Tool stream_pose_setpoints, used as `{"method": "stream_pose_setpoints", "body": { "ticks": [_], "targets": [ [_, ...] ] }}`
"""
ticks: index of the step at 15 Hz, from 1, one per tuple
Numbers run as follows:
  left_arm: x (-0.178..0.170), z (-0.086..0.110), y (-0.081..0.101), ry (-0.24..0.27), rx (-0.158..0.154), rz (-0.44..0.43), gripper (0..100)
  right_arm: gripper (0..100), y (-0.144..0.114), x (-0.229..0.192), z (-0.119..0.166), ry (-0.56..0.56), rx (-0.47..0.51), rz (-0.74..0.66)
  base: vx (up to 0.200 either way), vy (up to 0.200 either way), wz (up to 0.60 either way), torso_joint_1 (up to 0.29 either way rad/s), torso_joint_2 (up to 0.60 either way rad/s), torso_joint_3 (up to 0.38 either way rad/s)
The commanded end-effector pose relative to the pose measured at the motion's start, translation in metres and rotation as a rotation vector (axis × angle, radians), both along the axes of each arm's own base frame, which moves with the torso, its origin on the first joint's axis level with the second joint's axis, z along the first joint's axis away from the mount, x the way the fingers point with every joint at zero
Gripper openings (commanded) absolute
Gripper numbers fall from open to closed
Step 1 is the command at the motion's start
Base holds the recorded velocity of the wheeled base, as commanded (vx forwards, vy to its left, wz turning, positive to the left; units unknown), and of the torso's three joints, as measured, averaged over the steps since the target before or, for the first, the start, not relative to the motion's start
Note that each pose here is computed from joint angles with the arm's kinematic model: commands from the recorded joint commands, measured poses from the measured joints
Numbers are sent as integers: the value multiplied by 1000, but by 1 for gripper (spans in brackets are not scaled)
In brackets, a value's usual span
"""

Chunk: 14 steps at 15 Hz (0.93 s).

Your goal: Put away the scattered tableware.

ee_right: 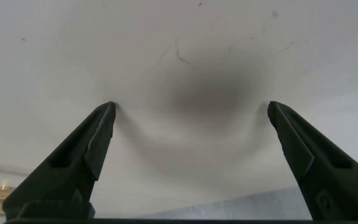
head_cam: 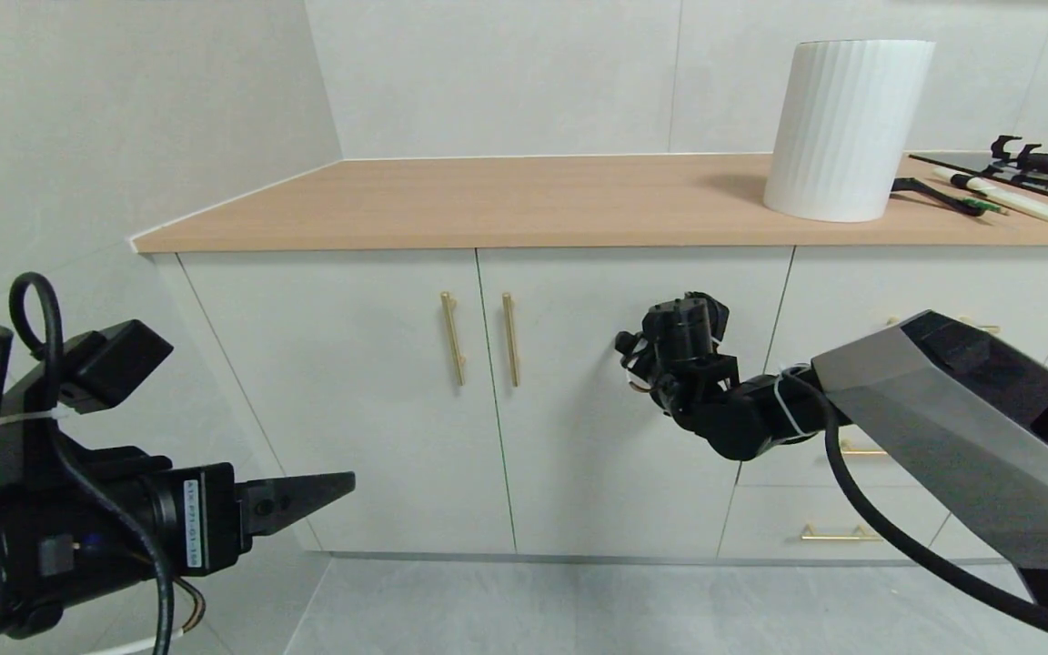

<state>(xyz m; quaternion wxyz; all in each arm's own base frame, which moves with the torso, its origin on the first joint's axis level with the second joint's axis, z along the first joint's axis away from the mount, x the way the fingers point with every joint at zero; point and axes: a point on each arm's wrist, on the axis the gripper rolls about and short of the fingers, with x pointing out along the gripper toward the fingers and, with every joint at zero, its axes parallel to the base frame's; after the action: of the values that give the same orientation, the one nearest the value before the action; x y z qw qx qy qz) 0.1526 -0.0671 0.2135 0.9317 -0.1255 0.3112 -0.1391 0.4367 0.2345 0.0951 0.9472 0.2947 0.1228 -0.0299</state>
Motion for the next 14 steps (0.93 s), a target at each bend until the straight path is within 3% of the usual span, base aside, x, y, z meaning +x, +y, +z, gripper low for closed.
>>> {"method": "stream_pose_setpoints", "body": {
  "ticks": [1,4,7,10,11,12,14],
  "targets": [
    [0,0,0,2,0,0,100,100,-1,-10,11,1,-1,11,0,0,0,0,0,0],
    [0,0,0,-1,-1,0,100,100,-1,-61,54,2,26,151,0,0,0,0,0,0],
    [-4,3,2,-17,-6,1,100,100,-23,-117,97,-30,5,264,0,0,0,0,0,0],
    [-21,11,10,-84,-17,6,100,100,-63,-184,133,-117,-133,276,0,0,0,0,0,0],
    [-28,10,15,-106,-9,17,100,100,-76,-201,140,-138,-149,274,0,0,0,0,0,0],
    [-44,8,25,-154,19,43,100,100,-101,-236,146,-166,-159,273,0,0,0,0,0,0],
    [-79,-3,42,-232,31,68,100,100,-138,-285,133,-172,-179,243,0,0,0,0,0,0]
  ]
}}
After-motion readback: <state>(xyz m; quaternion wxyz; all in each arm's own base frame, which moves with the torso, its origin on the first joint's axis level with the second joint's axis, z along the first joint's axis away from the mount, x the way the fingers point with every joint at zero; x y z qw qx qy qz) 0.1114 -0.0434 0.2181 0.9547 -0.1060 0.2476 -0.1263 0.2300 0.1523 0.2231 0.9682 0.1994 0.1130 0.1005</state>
